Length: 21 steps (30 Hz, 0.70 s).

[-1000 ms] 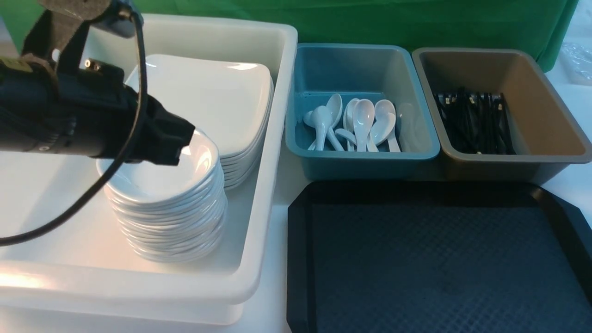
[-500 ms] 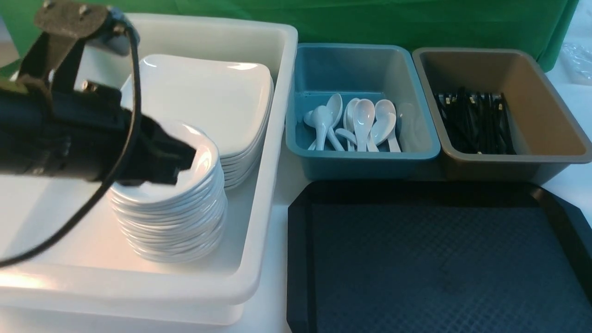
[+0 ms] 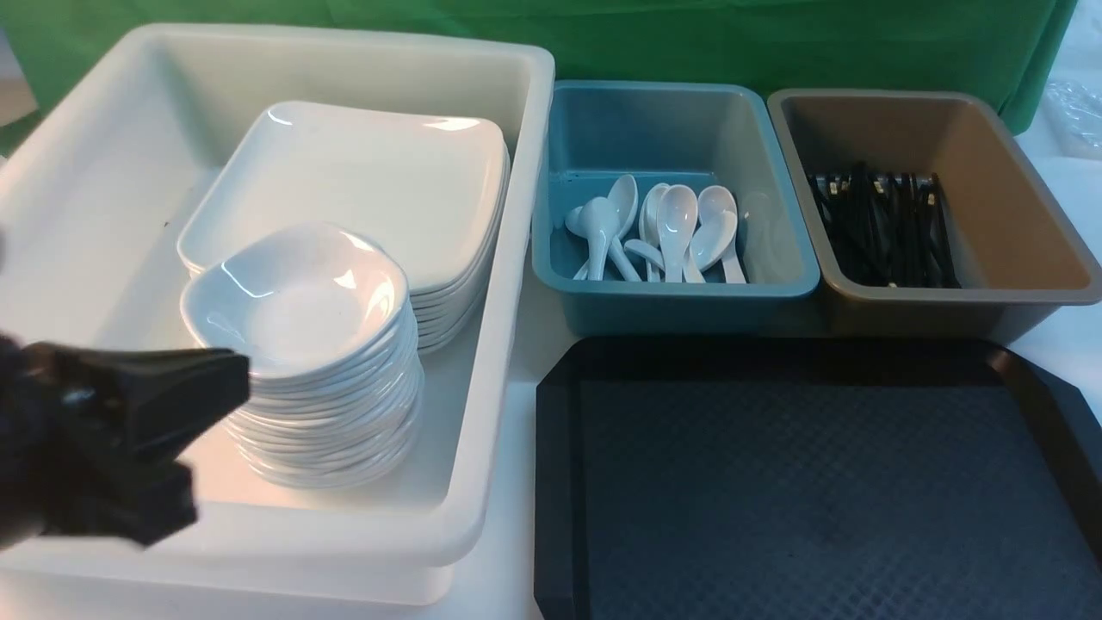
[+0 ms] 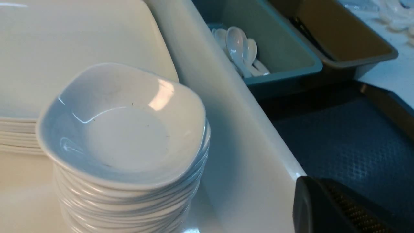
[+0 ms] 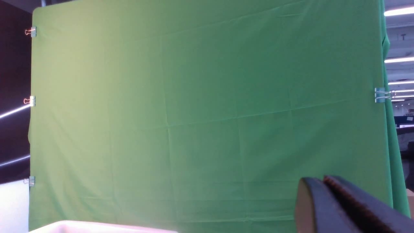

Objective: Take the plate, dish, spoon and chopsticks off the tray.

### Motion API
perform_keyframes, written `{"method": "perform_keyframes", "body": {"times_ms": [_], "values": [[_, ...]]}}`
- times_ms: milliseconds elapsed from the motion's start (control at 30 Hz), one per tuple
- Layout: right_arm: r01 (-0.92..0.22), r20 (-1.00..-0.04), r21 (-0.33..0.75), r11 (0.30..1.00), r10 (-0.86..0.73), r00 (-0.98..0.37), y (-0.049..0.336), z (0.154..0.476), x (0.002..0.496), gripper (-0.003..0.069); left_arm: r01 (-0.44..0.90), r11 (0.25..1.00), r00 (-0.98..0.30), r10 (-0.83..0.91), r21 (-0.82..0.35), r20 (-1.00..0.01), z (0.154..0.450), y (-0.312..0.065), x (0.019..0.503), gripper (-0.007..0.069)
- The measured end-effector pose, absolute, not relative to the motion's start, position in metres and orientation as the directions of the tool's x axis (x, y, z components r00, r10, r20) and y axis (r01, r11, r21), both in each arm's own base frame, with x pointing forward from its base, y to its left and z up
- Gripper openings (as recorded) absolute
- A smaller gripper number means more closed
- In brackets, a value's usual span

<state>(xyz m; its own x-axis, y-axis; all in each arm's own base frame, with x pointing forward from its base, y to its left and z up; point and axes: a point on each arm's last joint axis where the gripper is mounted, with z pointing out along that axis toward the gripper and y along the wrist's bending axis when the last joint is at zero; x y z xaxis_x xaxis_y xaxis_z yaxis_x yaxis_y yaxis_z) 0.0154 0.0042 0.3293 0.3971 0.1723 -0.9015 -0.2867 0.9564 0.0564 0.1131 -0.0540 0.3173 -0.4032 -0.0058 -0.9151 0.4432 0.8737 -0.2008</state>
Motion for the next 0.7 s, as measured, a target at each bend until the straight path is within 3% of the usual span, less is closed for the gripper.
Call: {"method": "perform_keyframes", "body": {"times_ms": [433,700], "values": [[-0.287,-0.901,0.056,0.956,0.172,0.397,0.004,0.329,0.015,0.0104,0.472,0.868,-0.296,-0.012,-0.157,-0.955,0.323,-0.047,0.083,0.0008],[-0.287,-0.901,0.056,0.956,0.172,0.397,0.004,0.329,0.015,0.0123,0.447,0.893,-0.250,0.069,-0.052,-0.966,0.323,-0.042,0.085,0.0008]]}}
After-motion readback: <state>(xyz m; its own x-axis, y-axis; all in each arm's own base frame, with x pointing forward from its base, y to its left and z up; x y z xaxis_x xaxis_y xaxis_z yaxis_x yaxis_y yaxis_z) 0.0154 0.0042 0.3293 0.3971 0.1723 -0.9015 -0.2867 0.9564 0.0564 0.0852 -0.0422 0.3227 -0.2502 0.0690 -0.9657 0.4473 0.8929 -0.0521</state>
